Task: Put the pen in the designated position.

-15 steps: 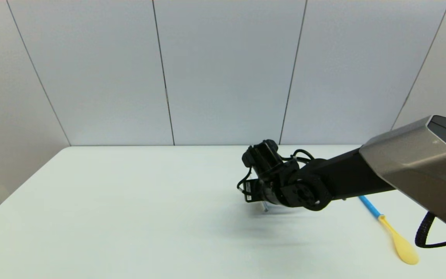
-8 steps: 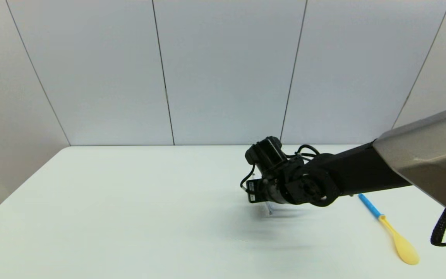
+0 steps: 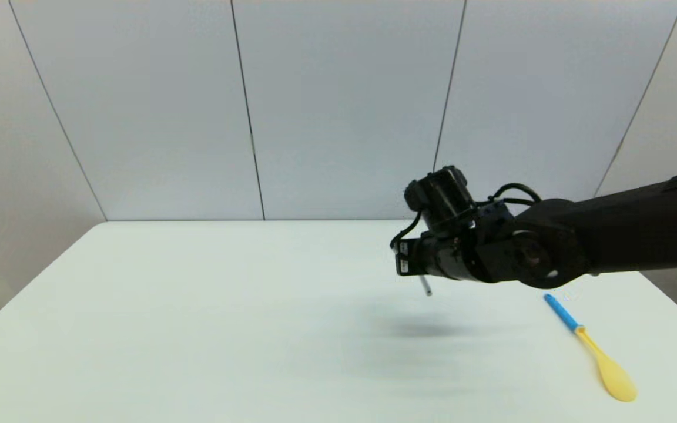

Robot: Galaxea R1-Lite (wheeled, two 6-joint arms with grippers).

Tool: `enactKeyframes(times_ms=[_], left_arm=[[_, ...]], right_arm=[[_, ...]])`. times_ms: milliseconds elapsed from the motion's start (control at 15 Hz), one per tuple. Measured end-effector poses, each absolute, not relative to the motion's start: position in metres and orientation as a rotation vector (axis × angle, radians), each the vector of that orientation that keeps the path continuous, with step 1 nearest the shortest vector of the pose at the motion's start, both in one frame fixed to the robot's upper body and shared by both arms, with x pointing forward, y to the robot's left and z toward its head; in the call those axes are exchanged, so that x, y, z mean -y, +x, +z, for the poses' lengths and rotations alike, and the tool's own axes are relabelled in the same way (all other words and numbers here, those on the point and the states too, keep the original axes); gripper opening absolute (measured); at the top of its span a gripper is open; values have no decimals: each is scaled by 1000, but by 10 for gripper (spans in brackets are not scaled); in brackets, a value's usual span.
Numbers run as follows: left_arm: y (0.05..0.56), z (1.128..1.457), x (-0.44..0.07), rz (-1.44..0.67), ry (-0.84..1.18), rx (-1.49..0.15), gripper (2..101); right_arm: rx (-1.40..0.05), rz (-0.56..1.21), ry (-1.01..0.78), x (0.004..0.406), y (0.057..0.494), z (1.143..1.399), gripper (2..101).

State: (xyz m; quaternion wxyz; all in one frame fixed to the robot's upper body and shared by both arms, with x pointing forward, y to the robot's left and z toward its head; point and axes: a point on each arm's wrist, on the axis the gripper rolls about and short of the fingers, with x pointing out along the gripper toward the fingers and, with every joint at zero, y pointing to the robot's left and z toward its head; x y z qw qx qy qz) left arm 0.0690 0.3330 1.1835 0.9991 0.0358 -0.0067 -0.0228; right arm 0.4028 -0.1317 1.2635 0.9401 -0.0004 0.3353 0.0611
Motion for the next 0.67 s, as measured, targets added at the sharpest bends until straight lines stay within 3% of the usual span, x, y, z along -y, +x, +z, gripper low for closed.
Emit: enactKeyframes(times_ms=[667], left_arm=[[69,1184,-333,-46,72,13,979]], right_arm=[[-584,-33,26,219,397,1317,36]])
